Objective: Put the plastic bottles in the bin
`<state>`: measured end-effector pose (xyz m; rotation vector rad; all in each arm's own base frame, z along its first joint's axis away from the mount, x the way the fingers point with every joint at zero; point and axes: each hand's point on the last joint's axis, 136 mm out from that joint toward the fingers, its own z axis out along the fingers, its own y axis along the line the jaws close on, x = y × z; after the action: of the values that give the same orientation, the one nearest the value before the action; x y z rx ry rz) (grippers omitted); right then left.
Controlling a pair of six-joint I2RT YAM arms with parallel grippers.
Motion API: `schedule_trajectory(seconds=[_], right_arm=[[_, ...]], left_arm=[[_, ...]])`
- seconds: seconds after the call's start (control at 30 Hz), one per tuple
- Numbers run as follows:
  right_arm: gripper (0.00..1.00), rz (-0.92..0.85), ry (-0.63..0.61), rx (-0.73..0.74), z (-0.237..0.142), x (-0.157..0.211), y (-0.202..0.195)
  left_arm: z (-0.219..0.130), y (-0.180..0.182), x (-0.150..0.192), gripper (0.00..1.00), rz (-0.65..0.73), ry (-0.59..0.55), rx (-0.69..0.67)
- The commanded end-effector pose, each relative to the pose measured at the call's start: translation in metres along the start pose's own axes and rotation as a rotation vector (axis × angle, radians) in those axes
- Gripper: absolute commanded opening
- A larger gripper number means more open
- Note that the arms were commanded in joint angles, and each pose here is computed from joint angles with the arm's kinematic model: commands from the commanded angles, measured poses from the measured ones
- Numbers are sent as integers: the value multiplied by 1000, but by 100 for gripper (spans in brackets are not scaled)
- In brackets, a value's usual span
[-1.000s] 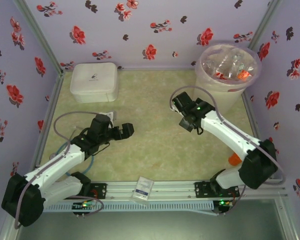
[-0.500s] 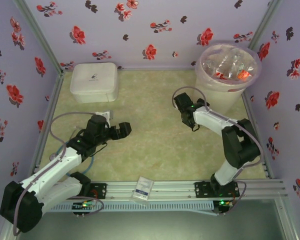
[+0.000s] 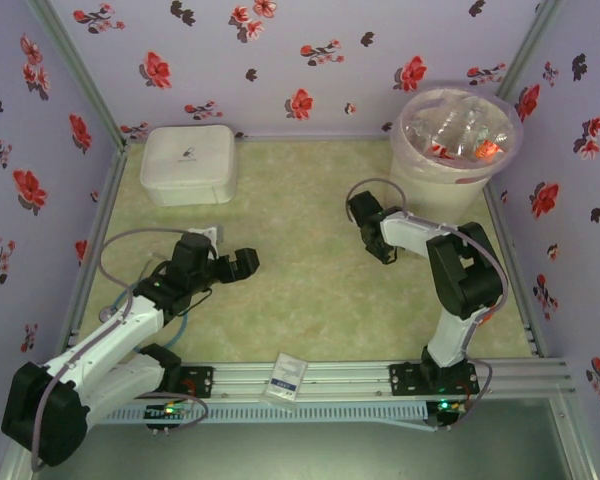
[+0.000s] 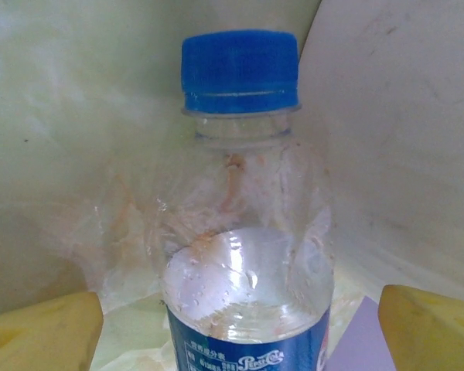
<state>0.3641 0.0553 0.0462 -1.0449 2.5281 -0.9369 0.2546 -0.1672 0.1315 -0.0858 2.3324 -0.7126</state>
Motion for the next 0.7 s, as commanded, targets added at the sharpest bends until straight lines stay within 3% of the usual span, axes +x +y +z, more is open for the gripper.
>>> schedule_trajectory(seconds=[0.0,0.3,0.53,0.67], right_arm=[[90,34,39,-42,13,11,14],[64,103,21,-80,11,14,19],[50,167,-22,-93,-7,13,9],[47,213,-73,-114,-27,11,0]], left_arm=[[3,1,-3,100,13,-3,1],[3,4,-2,100,-9,-10,3],[2,3,-4,100,-10,-16,6],[3,3,-5,100,-16,-17,5]])
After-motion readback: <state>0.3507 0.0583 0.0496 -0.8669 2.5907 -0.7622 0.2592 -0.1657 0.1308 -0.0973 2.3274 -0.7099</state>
